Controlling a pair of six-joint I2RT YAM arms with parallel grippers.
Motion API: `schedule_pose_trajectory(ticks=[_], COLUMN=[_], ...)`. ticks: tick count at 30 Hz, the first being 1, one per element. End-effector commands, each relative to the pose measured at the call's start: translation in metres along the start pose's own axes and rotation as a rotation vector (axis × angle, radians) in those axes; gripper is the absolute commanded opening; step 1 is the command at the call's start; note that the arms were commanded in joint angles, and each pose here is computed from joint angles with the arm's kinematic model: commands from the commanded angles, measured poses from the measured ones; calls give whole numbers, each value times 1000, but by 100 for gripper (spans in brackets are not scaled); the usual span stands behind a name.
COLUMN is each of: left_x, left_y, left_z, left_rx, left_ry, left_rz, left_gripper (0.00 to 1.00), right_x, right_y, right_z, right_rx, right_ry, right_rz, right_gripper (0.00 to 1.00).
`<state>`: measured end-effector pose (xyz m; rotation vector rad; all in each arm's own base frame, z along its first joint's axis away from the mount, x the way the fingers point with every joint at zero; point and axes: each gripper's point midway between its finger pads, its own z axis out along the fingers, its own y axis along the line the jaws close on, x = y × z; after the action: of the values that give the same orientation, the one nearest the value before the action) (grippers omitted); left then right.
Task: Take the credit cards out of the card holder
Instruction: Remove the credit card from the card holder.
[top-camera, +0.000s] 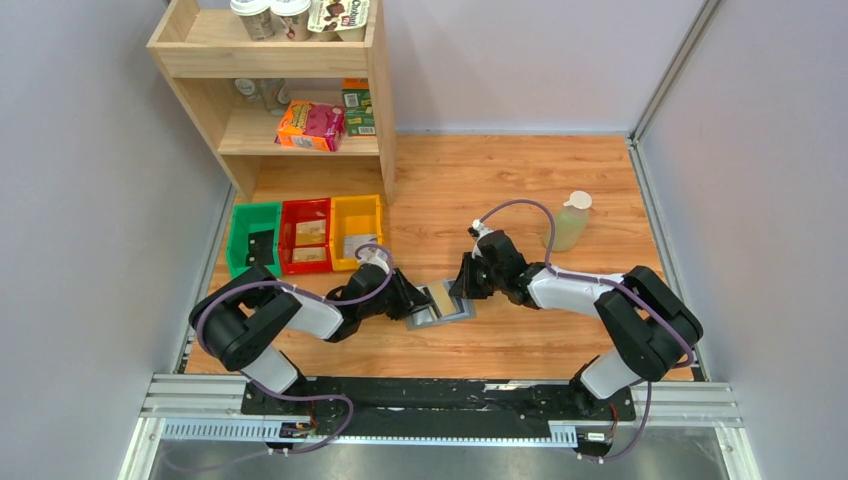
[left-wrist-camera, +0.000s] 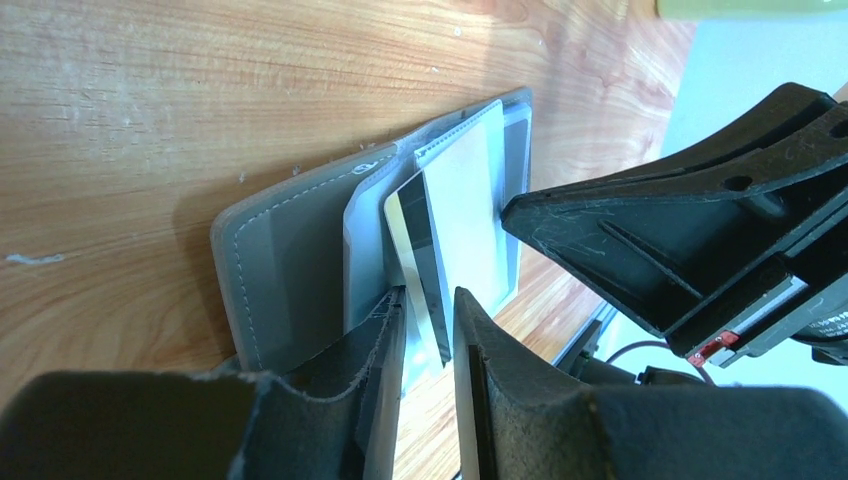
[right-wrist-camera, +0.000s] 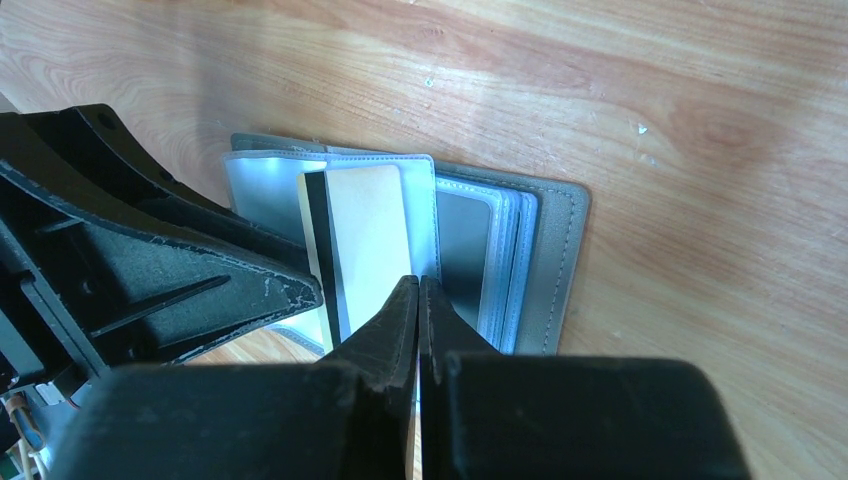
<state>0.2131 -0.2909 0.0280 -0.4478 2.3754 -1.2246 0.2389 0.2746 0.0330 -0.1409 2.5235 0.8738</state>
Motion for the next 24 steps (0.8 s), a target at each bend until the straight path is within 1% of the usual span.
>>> schedule_pose_trajectory(ticks=[1,5,6,7,11,16,20,24], left_x=[-2,-4,-5,-5,-7,-14,-12,-11], left_y=[0,5,5,5,4,2,11,10], left_z=[3,2,1,0,-2,-10,-19,-20], left_rx=[16,17,19,22,33,54,18,10], left_ry=[-13,-38,-44,-50,-64,-112,-113,-105], left_rz=[-21,-31,-31,-32,-23,-25,-15,-3], left_gripper=[31,25,20,17,0,0,0,0], right_x=[30,30,31,31,32,32,30,29], right_y=[-32,-30,-31,-31,-31,-34,-36,-36], right_z=[2,1,1,2,1,1,0,0], right_rx=[106,95,96,96,96,103,107,107], right_ry=[91,86,87,87,89,88,84,80], right_rz=[12,16,15,15,17,22,26,28], right_gripper=[0,0,0,0,0,0,0,0])
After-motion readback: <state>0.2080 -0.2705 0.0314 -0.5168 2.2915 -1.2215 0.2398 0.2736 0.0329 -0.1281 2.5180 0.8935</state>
